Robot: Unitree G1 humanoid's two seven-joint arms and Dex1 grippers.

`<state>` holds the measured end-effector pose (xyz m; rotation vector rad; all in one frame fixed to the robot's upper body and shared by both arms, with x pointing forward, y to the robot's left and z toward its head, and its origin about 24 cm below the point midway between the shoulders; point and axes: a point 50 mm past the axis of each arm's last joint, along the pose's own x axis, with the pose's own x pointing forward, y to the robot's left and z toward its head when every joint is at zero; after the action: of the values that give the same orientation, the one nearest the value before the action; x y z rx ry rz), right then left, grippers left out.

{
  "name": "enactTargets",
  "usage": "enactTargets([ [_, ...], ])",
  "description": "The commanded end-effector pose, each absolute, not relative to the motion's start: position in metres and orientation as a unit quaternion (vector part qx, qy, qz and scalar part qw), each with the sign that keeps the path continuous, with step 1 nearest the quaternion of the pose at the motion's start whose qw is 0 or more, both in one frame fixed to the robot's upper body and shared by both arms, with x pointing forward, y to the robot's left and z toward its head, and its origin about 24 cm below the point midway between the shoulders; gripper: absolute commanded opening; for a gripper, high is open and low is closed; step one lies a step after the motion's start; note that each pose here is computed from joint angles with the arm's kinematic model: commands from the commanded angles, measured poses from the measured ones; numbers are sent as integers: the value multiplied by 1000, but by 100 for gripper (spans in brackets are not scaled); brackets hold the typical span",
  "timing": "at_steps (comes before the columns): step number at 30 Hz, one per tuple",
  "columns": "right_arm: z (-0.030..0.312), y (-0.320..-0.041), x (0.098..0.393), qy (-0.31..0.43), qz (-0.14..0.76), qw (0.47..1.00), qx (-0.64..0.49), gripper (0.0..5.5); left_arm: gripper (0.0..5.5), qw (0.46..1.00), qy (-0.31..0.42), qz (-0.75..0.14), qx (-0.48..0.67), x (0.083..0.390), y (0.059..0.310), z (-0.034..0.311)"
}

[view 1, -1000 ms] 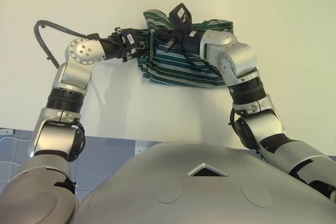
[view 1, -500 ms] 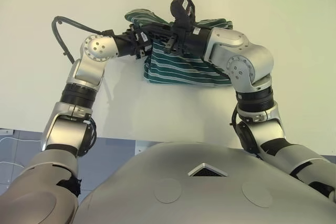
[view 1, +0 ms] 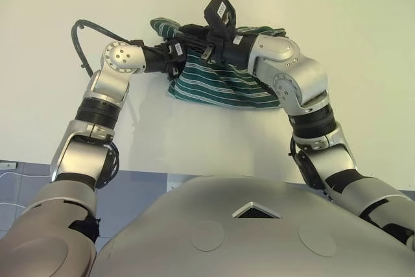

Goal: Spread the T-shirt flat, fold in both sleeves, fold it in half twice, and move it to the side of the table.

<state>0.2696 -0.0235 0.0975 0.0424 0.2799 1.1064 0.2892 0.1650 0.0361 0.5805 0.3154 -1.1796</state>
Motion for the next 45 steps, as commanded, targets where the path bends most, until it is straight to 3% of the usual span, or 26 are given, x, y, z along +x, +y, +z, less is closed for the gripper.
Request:
enactTargets([
  [1, 71, -45, 267, 194, 484, 852, 55, 166, 327, 795, 140, -565, 172, 281, 190, 60],
  [6, 79, -66, 275, 168, 438, 873, 137, 259, 410, 808, 142, -555, 136, 279, 210, 76],
  [13, 40, -111, 287, 225, 312, 922, -28, 269, 525, 837, 181, -478, 196, 275, 256, 86],
  [17, 28, -140, 285, 220, 226, 945, -89, 269, 537, 838, 116, -494, 201, 265, 234, 107],
  [21, 17, -151, 274, 227, 192, 949, -101, 269, 537, 819, 96, -510, 245, 259, 201, 94],
  [26, 3, -156, 274, 260, 176, 937, -155, 269, 537, 800, 134, -501, 303, 258, 196, 59],
  [30, 7, -168, 280, 242, 144, 935, -214, 269, 537, 764, 180, -509, 352, 245, 204, 33],
  [38, 3, -186, 283, 238, 104, 928, -266, 269, 537, 678, 189, -590, 396, 184, 195, 25],
  [40, 11, -176, 287, 203, 131, 937, -252, 269, 537, 697, 178, -569, 398, 190, 196, 29],
  [45, 45, -130, 285, 94, 289, 931, -203, 269, 537, 822, 60, -460, 330, 239, 178, 71],
])
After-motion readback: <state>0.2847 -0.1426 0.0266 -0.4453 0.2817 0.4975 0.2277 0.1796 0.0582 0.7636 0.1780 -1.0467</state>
